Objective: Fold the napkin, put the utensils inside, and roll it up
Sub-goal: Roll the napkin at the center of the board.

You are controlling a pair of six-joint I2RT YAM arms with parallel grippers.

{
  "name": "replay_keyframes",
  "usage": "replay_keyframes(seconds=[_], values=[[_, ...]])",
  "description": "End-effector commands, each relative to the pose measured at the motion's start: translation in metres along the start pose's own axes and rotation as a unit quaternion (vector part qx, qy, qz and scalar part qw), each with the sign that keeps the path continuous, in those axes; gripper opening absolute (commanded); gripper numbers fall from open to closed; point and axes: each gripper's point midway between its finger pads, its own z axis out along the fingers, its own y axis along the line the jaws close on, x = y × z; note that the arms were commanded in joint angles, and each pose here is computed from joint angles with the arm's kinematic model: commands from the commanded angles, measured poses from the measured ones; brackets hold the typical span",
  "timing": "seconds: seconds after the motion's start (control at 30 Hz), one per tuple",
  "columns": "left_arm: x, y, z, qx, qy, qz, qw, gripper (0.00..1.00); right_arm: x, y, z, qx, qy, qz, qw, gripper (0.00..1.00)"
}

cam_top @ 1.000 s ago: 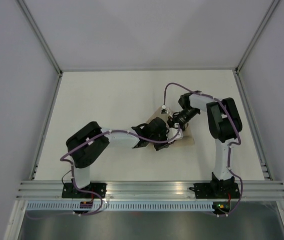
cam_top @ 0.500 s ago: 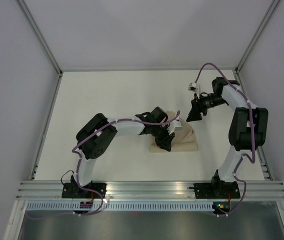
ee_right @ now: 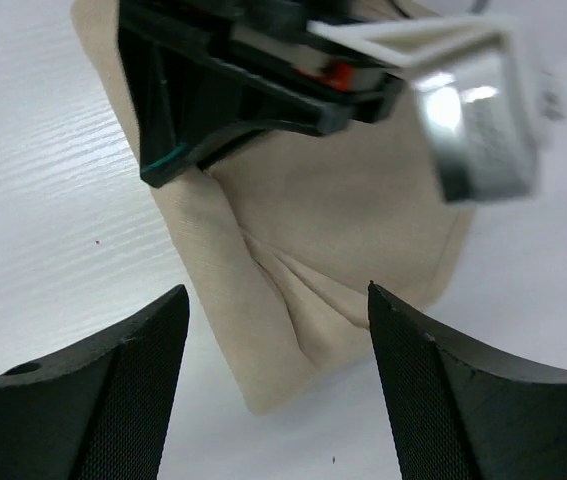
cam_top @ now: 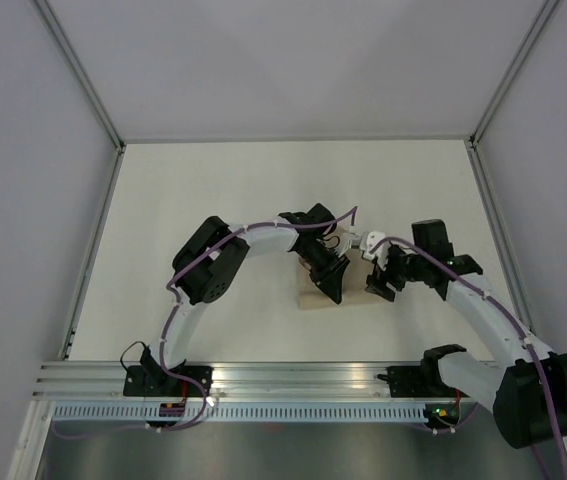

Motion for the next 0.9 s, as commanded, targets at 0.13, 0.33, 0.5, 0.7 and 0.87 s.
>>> replay_keyframes(seconds=[0.13, 0.33, 0.5, 0.7, 0.87], values=[[0.058, 0.013, 0.008, -0.006, 0.093, -0.144, 0.985, 0.02, 0.005, 0.015, 0.046, 0.033, 0.036, -0.12, 0.992, 0.77], [0.057, 0.014, 0.008, -0.002, 0.102, -0.165, 0.981, 0.02, 0.01, 0.04, 0.069, 0.016, 0.058, -0.162, 0.985, 0.77], [0.056, 0.016, 0.011, -0.002, 0.106, -0.179, 0.978, 0.02, 0.015, 0.054, 0.082, -0.008, 0.078, -0.18, 0.981, 0.75], [0.048, 0.022, 0.008, -0.01, 0.097, -0.196, 0.976, 0.1, 0.021, 0.058, 0.088, -0.018, 0.088, -0.174, 0.981, 0.55], [0.026, 0.023, -0.001, -0.028, 0.058, -0.196, 0.978, 0.31, 0.027, 0.067, 0.089, -0.047, 0.099, -0.168, 0.98, 0.36]])
